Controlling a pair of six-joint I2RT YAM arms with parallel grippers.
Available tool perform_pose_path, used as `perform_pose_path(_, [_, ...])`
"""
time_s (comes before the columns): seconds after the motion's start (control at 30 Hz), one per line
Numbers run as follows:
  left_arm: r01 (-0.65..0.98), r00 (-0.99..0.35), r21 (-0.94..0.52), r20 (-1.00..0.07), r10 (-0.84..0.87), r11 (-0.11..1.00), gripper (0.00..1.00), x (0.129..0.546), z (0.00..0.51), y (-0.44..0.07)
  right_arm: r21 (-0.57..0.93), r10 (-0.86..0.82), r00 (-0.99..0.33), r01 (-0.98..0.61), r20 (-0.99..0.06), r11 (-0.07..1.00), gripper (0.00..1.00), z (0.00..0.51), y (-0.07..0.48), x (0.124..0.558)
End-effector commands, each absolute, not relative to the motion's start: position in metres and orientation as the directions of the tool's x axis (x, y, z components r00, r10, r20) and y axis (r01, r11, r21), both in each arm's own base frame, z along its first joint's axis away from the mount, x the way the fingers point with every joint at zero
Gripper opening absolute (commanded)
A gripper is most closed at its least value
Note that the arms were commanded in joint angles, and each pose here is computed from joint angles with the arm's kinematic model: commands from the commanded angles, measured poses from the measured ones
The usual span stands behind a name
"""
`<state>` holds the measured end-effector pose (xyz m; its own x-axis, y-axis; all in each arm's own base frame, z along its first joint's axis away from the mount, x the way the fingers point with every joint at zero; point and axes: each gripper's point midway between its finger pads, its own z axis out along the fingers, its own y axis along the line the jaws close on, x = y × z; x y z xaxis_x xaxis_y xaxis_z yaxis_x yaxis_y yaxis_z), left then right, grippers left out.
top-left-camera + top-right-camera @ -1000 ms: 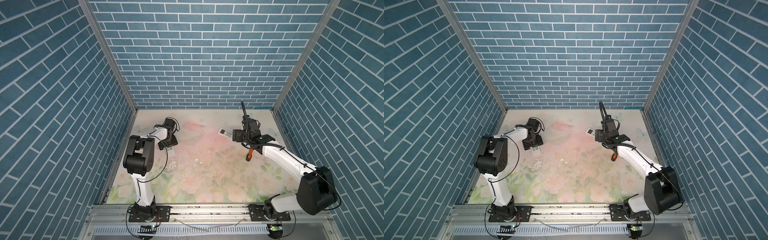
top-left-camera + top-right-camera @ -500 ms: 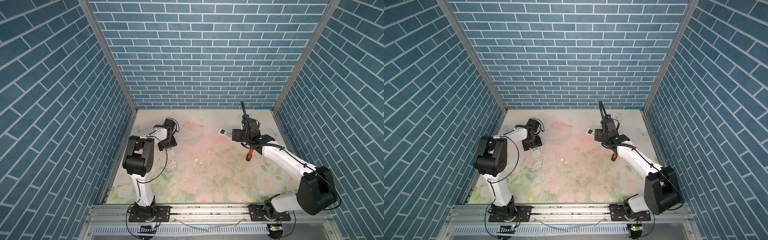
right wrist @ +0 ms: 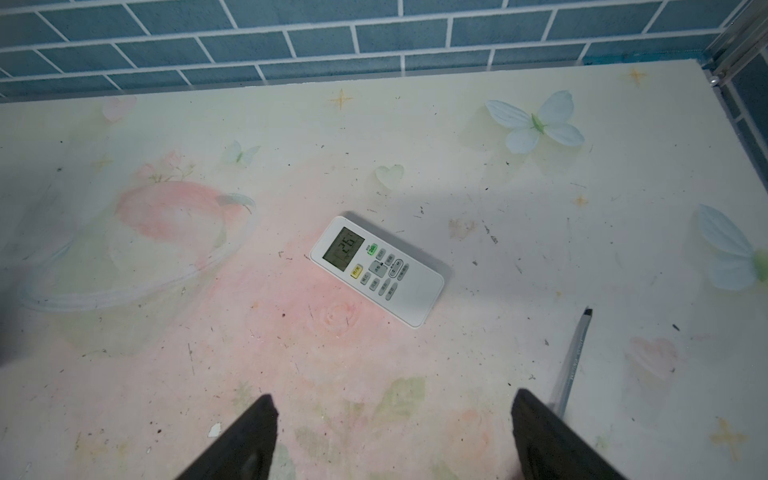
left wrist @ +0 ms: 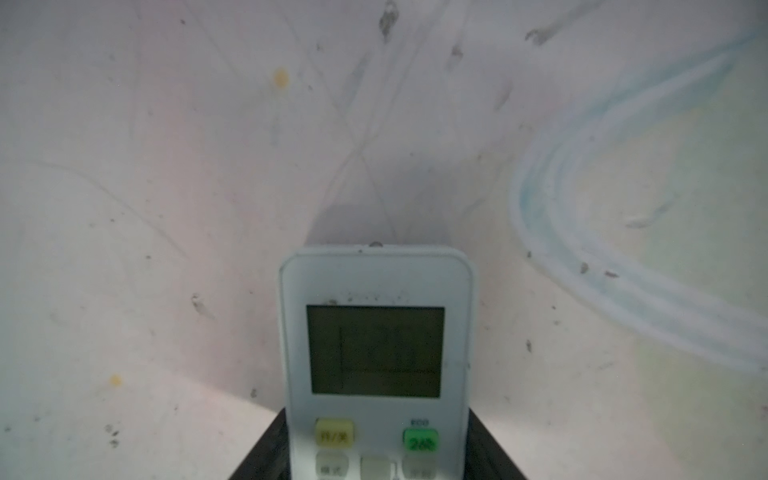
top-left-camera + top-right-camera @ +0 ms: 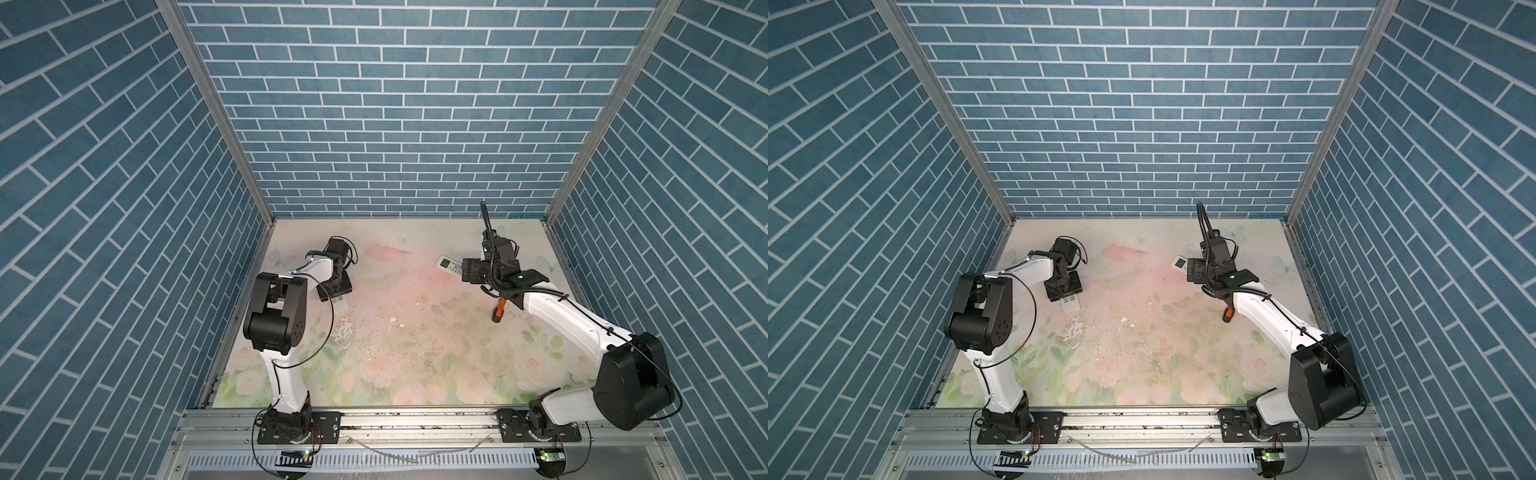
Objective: Unload the batteries from the remote control
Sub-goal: 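Grasp the white remote with the left gripper and lift it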
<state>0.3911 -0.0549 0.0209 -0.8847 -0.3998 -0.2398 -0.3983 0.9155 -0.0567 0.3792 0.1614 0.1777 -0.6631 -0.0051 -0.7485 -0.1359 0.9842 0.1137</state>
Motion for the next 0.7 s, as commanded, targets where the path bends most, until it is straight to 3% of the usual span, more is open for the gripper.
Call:
perform_pose_path(0.0, [-0.397, -0.877, -0.192, -0.209, -0.433, 0.898, 0.49, 0.391, 0.028, -0.076, 0.143, -0.006, -0.675, -0.165, -0.738, 0.976, 0.99, 0.175, 0.171, 0.375])
perform_pose_path(0.33, [-0.379, -0.83, -0.472, -0.208, -0.518, 0.796, 0.45, 0.403, 0.063, -0.115, 0.32, 0.03, -0.686, -0.301, -0.727, 0.898, 0.99, 0.182, 0.218, 0.375])
perform_pose_path(0.37, [-0.376, -0.823, -0.497, -0.209, -0.528, 0.782, 0.45, 0.405, 0.067, -0.118, 0.332, 0.031, -0.688, -0.31, -0.725, 0.891, 0.94, 0.183, 0.222, 0.376])
perform_pose_path(0.43, [-0.365, -0.809, -0.55, -0.211, -0.548, 0.751, 0.44, 0.407, 0.077, -0.126, 0.37, 0.024, -0.701, -0.347, -0.713, 0.862, 0.71, 0.184, 0.239, 0.373])
perform_pose_path(0.5, [-0.347, -0.796, -0.601, -0.217, -0.565, 0.72, 0.44, 0.411, 0.089, -0.136, 0.37, 0.014, -0.695, -0.366, -0.719, 0.854, 0.6, 0.186, 0.251, 0.371])
perform_pose_path(0.67, [-0.299, -0.761, -0.715, -0.22, -0.61, 0.631, 0.43, 0.421, 0.12, -0.166, 0.352, -0.022, -0.685, -0.401, -0.728, 0.846, 0.55, 0.195, 0.285, 0.367])
